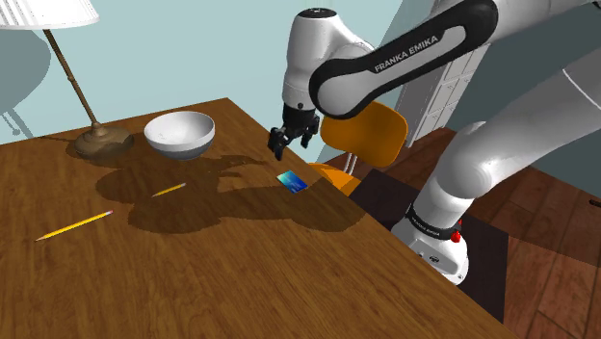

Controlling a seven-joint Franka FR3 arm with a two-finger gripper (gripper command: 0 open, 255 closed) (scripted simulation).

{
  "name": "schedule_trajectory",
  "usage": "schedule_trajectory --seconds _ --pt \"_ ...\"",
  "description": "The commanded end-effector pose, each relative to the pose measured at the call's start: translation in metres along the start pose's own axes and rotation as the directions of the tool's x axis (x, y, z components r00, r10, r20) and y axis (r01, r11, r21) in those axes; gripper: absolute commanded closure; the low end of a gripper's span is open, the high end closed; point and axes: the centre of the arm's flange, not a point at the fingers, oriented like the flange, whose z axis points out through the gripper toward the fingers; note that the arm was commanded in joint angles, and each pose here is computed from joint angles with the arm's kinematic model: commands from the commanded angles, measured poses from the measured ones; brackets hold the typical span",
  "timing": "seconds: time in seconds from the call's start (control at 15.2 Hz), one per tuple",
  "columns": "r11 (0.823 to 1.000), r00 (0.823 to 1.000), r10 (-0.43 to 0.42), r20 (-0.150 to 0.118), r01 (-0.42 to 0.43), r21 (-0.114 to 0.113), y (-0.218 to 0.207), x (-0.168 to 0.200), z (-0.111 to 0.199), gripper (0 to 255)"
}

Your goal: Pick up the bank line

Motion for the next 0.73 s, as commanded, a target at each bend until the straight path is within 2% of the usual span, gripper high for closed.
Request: schedule_trajectory --seconds 0.0,0.53,0.66 --pt "0.999 0.999 0.047 -0.005 -0.047 -0.003 -0.015 0.004 0.024 0" --pt "0.998 0.998 0.056 -0.005 -0.056 -0.004 -0.019 -0.001 0.068 0" --pt "0.998 0.998 0.056 -0.005 -0.056 -0.004 -0.019 -0.001 0.068 0"
